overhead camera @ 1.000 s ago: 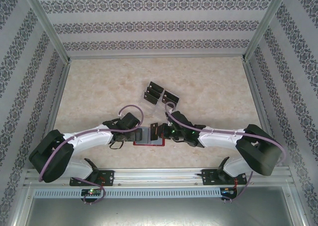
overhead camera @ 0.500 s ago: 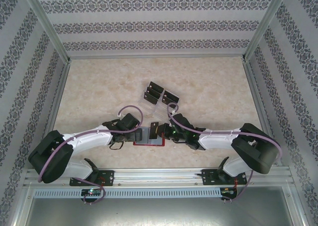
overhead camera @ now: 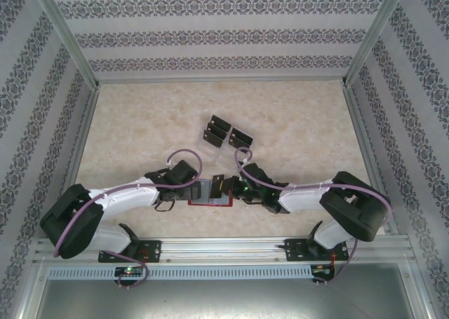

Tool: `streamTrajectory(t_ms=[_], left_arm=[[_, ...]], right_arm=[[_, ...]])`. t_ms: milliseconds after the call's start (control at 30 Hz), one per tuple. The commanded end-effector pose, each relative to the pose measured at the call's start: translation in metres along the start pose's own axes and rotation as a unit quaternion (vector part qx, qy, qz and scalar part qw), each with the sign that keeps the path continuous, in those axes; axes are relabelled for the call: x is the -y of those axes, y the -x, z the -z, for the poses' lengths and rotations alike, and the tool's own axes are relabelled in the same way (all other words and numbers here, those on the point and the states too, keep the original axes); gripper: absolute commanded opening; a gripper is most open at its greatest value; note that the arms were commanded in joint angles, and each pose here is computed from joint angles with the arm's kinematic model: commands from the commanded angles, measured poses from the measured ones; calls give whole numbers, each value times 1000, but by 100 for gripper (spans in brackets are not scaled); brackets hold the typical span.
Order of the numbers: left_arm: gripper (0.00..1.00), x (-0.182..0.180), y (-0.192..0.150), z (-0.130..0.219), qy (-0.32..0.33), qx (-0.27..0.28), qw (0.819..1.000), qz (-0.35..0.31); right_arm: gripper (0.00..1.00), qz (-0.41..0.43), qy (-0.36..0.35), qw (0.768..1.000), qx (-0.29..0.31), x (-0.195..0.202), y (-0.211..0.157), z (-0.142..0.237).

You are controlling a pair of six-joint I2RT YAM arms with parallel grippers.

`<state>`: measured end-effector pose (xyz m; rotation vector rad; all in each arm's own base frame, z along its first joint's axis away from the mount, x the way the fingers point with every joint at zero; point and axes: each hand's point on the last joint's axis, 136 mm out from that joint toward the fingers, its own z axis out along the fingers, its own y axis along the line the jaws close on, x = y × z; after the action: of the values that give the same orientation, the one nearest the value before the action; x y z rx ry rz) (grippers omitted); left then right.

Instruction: Put the credit cards into the card holder

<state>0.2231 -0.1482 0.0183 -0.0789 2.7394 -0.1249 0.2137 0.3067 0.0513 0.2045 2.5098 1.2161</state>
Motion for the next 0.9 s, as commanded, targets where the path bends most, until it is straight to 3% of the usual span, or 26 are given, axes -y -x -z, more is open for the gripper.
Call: streamTrajectory(t_ms=[0, 400, 867], left_arm=[[100, -28, -29, -8, 56, -41, 997, -21], [100, -28, -30, -8, 57, -40, 997, -20], [100, -28, -30, -7, 55, -37, 998, -18]], right_arm=[[0, -4, 6, 1000, -13, 2, -10, -3], [0, -22, 15, 999, -24, 7, -21, -8], [0, -14, -7, 1000, -15, 7, -38, 11]])
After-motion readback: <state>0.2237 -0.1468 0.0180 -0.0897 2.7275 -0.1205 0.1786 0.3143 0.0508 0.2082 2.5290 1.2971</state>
